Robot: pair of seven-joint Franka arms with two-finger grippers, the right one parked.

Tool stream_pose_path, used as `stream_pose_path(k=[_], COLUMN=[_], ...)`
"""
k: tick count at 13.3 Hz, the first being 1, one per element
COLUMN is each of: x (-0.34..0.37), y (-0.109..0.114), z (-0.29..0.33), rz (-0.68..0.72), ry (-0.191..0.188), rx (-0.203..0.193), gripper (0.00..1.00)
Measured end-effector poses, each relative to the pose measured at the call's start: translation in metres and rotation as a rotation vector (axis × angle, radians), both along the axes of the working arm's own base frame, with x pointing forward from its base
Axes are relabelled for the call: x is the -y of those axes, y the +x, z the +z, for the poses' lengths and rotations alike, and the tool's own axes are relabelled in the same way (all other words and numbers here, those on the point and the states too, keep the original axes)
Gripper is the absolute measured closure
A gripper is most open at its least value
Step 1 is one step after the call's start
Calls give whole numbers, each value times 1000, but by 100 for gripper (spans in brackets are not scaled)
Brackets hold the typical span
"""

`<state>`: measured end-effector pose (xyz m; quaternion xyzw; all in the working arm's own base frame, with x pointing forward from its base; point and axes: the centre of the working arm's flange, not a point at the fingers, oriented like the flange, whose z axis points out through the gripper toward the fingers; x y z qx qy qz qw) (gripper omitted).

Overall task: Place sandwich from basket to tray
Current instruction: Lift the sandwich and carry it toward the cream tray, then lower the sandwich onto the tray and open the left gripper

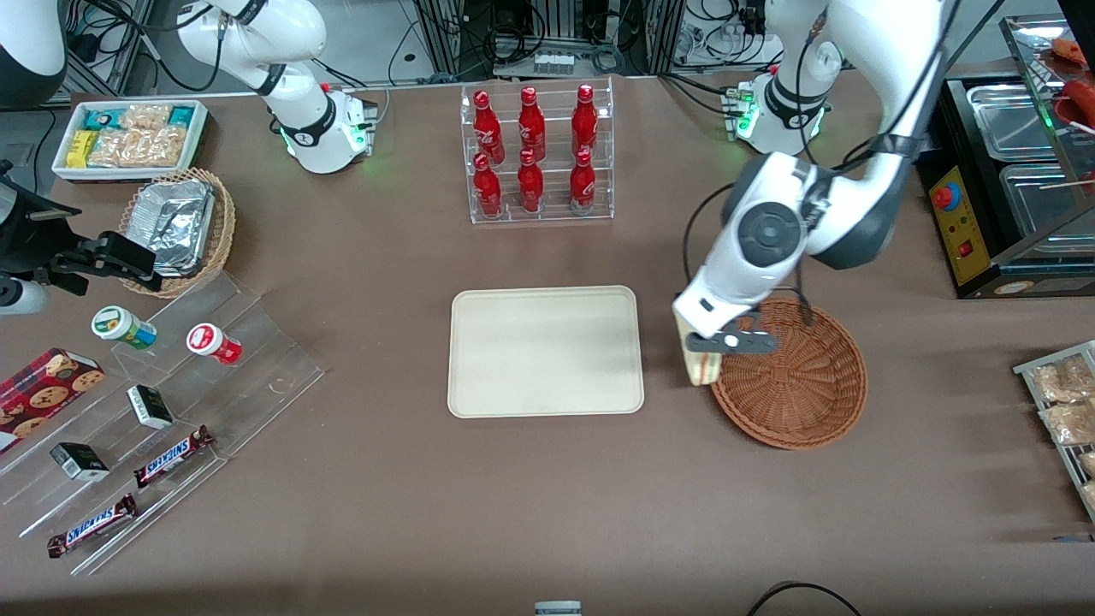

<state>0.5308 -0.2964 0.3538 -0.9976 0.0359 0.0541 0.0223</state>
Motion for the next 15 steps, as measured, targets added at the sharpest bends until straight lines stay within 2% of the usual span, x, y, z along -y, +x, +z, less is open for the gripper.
stream_pose_path(k=[2, 7, 11, 15], x=[43, 135, 171, 172], y=[-15, -41, -47, -46], z=[-7, -54, -85, -93], rz=[-15, 3, -12, -20], ry=[0, 84, 108, 118], rx=[-1, 37, 51, 49], gripper=[90, 90, 90, 90])
